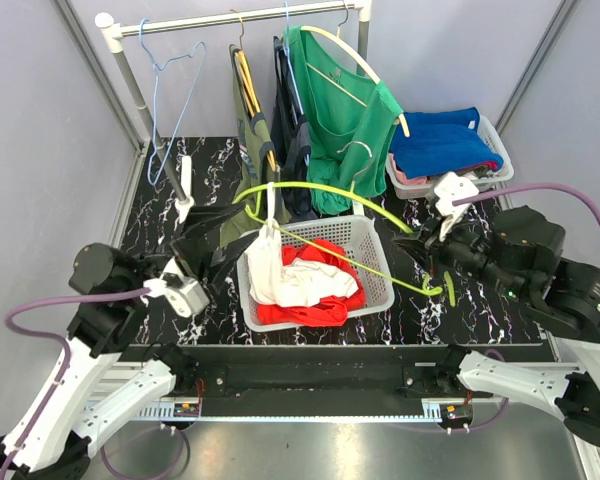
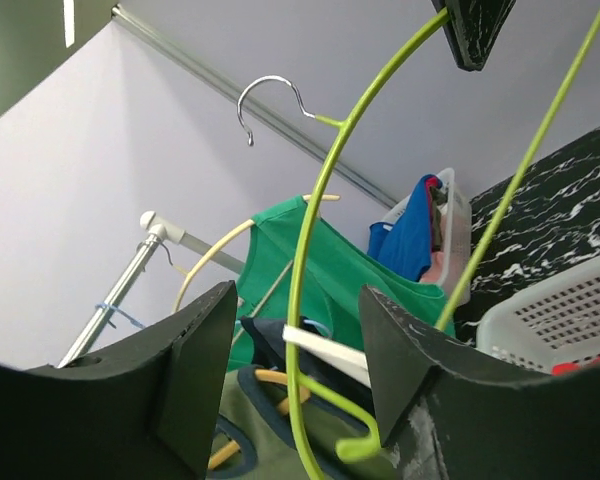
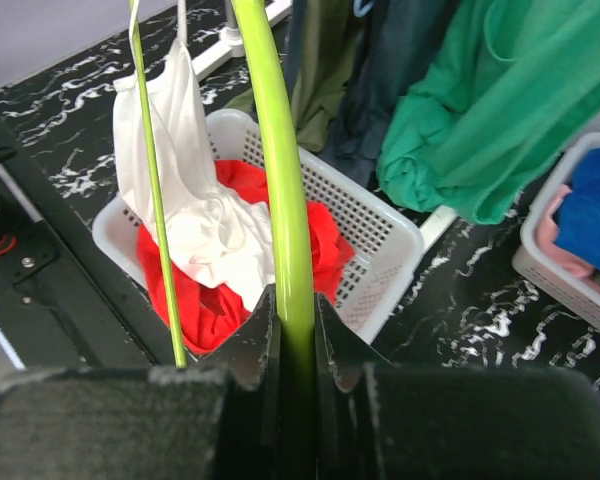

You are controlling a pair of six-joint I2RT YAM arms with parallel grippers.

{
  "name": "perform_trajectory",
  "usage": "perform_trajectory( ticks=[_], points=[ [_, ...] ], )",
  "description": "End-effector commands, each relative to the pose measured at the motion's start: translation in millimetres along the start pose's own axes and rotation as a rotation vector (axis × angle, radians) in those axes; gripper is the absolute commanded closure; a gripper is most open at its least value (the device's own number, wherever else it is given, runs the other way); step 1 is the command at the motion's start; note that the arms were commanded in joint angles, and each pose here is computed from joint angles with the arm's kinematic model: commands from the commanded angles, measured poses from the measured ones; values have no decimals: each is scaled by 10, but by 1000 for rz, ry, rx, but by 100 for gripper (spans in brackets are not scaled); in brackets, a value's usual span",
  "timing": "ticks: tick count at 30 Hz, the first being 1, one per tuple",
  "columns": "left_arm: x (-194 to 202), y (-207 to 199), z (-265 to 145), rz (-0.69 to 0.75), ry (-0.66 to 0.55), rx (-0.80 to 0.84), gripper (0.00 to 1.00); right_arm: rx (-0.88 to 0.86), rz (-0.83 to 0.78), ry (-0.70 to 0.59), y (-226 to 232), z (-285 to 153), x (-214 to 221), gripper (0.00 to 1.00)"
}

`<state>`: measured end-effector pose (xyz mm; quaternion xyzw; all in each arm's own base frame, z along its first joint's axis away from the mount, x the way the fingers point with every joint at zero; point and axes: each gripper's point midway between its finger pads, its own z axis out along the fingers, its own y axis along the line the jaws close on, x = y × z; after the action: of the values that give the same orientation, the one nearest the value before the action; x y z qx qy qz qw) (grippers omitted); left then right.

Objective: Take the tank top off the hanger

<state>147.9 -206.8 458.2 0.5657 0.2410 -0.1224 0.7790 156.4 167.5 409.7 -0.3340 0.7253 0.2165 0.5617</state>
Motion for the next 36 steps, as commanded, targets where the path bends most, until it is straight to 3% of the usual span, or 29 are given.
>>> perform_trajectory(
  ticks=[1,5,8,15,26,31,33,34,36],
  points=[
    [134,-163,-157,-267,84,-62,46,86,-42,-105,-196,-251,-270,100],
    [351,-518,-234,-491,153,-44,51,103,-74,-101,-238,-278,-243,100],
    [465,-680,-253,-561,192,-21,54,106,-94,-91,-247,-252,-225,100],
    [823,-981,-236,-597,294,42,54,85,-107,-101,-215,-254,-273,100],
    [896,-1139,-18,-642,290,142,54,58,-104,-116,-172,-290,-329,100],
    [870,-998,38,-588,267,110,82,58,-103,-112,-174,-323,-313,100],
    [845,-947,48,-575,260,103,88,60,-102,-104,-179,-338,-285,100],
    [818,-905,56,-567,254,97,97,63,-105,-98,-185,-342,-266,100],
    [756,-855,57,-555,238,92,100,69,-105,-85,-195,-334,-232,100]
  ],
)
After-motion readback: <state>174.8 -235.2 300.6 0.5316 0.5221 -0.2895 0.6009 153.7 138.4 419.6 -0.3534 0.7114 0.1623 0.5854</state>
